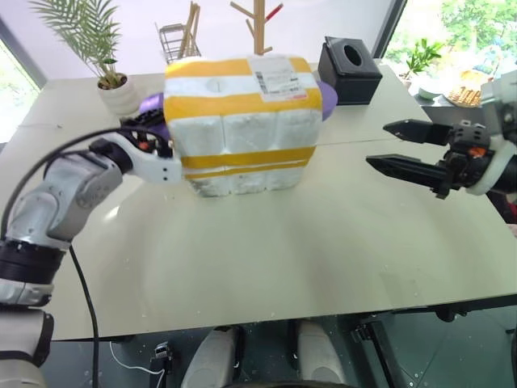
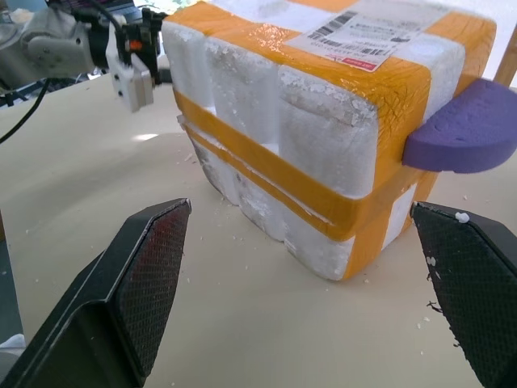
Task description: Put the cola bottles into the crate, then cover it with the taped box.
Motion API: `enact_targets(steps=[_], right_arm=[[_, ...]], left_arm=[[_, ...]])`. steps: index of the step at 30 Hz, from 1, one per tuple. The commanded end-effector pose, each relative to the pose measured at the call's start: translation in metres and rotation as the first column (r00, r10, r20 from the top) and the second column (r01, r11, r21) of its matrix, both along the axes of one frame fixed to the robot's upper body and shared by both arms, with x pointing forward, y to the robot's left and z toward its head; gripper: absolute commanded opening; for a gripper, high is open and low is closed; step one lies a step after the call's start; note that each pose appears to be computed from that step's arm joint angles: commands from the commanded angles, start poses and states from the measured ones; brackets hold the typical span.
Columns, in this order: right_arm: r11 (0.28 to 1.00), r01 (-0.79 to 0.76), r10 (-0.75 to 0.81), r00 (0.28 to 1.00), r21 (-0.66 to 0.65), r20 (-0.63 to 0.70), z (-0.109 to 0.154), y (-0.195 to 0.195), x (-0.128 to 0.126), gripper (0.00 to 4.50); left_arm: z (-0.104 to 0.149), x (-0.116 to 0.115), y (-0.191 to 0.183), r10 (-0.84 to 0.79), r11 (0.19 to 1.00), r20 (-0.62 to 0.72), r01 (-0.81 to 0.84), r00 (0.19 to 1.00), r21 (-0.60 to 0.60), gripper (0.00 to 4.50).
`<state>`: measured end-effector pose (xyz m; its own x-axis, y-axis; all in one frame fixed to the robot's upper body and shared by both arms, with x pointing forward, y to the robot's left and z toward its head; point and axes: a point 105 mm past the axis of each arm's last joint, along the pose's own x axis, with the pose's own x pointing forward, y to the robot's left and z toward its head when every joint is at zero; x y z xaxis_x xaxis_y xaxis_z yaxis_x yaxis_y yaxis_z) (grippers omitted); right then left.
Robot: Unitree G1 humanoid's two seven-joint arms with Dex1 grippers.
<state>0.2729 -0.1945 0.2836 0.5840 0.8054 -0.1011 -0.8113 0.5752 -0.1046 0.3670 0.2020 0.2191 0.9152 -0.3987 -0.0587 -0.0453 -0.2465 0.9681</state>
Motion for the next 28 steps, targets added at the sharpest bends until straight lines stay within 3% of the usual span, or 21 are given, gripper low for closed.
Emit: enact_targets(steps=[1, 6, 9, 10, 12, 14, 15, 18, 22, 28], right_arm=[[1.000, 0.004, -0.005, 1.000, 0.017, 0.029, 0.005, -0.002, -0.001, 4.50], [0.999, 0.020, -0.020, 1.000, 0.029, 0.010, -0.002, -0.005, 0.001, 4.50], [0.999, 0.025, -0.025, 1.000, 0.030, -0.010, -0.008, -0.008, 0.000, 4.50], [0.999, 0.026, -0.026, 1.000, 0.028, -0.016, -0.010, -0.010, 0.000, 4.50], [0.999, 0.028, -0.027, 0.999, 0.020, -0.030, -0.014, -0.013, 0.002, 4.50], [1.000, 0.026, -0.026, 0.999, 0.009, -0.035, -0.016, -0.016, 0.004, 4.50], [1.000, 0.025, -0.025, 0.999, 0.001, -0.033, -0.016, -0.017, 0.006, 4.50], [1.000, 0.018, -0.019, 0.999, -0.007, -0.027, -0.015, -0.018, 0.013, 4.50], [1.000, -0.019, 0.018, 0.999, -0.020, -0.031, -0.014, -0.016, 0.020, 4.50], [0.995, -0.083, 0.081, 0.996, -0.050, -0.037, -0.016, -0.009, 0.023, 4.50]], left_arm=[[0.011, -0.016, -0.001, -0.034, 0.999, 0.008, 0.035, 0.999, -0.032, 4.43], [-0.009, -0.047, 0.016, -0.036, 0.978, -0.150, 0.004, 0.988, -0.207, 4.43], [-0.011, -0.069, 0.018, -0.125, 0.879, -0.263, -0.017, 0.957, -0.477, 4.43], [-0.006, -0.073, 0.023, -0.151, 0.813, -0.289, -0.048, 0.945, -0.581, 4.43], [0.002, -0.080, 0.034, -0.283, 0.540, -0.408, -0.207, 0.868, -0.816, 4.43], [0.020, -0.082, 0.042, -0.458, 0.243, -0.415, -0.338, 0.786, -0.909, 4.43], [0.030, -0.086, 0.046, -0.530, 0.181, -0.419, -0.385, 0.737, -0.905, 4.43], [0.045, -0.096, 0.057, -0.615, 0.174, -0.460, -0.459, 0.641, -0.871, 4.43], [0.052, -0.107, 0.060, -0.637, 0.281, -0.551, -0.503, 0.539, -0.817, 4.43], [0.054, -0.109, 0.066, -0.584, 0.417, -0.653, -0.512, 0.483, -0.751, 4.43]])
